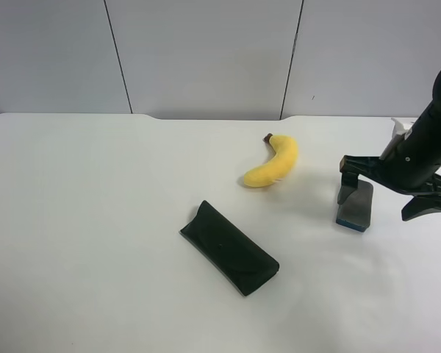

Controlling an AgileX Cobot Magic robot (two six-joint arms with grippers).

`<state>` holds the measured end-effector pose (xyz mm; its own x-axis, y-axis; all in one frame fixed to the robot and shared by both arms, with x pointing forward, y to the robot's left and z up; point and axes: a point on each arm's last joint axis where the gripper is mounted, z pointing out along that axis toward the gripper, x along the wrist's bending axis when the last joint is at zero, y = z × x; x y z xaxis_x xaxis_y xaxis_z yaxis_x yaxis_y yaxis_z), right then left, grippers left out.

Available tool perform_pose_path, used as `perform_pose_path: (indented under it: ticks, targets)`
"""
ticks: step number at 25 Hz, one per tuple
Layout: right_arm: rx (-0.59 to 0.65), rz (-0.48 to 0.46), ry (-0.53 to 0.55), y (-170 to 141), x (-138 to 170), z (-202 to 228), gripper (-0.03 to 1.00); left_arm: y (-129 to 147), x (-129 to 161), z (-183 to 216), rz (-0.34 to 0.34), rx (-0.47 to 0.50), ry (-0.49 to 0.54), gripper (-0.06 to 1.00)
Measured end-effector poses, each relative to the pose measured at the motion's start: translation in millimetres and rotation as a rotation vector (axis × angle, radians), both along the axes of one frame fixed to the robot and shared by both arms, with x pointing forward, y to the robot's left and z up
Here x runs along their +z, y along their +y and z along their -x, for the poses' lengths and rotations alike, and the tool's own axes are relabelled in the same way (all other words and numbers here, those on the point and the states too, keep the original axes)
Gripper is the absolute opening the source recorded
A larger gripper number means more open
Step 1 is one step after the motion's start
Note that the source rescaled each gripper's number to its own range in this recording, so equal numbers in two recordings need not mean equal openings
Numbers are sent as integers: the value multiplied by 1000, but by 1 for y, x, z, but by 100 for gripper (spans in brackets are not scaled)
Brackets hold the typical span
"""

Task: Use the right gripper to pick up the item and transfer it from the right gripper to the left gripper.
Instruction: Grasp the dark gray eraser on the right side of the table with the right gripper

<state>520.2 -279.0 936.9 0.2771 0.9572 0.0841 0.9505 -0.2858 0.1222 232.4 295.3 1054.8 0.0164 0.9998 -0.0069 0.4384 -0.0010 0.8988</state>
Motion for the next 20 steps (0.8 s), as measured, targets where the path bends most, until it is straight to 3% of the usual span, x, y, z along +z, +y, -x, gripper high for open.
perform_pose_path:
  ticks: [20]
  targets:
    - [-56, -2, -21, 0, -42, -18, 100, 0, 0, 0, 0, 0, 0, 100]
